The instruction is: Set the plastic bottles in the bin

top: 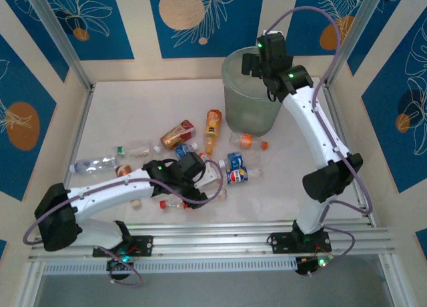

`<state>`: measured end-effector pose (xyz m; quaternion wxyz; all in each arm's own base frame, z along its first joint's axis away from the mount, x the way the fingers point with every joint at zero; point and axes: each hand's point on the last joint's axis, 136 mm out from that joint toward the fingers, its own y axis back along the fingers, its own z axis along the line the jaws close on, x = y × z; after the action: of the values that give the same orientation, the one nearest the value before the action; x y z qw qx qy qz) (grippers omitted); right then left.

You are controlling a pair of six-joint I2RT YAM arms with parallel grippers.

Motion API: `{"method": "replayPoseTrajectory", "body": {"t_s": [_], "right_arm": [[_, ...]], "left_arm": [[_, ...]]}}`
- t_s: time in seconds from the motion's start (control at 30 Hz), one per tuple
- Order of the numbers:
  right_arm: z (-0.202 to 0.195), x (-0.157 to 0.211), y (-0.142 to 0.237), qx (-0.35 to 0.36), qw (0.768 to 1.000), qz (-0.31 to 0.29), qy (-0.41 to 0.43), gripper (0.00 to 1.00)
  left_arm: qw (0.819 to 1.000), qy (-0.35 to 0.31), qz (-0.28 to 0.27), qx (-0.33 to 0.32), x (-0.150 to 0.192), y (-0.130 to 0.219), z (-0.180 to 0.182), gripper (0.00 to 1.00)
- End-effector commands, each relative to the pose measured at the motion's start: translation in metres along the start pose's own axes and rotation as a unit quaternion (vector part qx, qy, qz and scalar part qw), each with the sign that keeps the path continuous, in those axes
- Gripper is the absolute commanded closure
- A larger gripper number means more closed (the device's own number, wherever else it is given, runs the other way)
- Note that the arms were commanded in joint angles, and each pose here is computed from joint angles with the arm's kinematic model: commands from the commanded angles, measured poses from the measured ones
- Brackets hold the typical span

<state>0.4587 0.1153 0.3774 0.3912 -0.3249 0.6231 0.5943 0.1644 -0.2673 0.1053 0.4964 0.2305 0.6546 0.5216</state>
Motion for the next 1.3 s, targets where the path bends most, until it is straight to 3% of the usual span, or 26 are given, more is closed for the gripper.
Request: {"method": "replayPoseTrajectory", "body": {"t_s": [0.0, 0.5, 1.27], "right_arm": [[-0.011, 0.001, 0.022, 0.004, 0.999, -0.013, -0.03, 0.01], [-0.02, 0.026, 0.063, -0.015, 0.998, -0.02, -0.056, 0.01], [-0.031, 0.031, 0.079, -0.014, 0.996, -0.045, -0.073, 0.01]], "left_arm": [[1.0, -0.023, 0.015, -0.009, -0.003, -0.001, 0.0, 0.25], [0.997, -0.032, 0.072, -0.024, 0.013, -0.033, 0.002, 0.23], [0.99, -0.052, 0.115, -0.06, 0.024, -0.06, 0.008, 0.23]]}}
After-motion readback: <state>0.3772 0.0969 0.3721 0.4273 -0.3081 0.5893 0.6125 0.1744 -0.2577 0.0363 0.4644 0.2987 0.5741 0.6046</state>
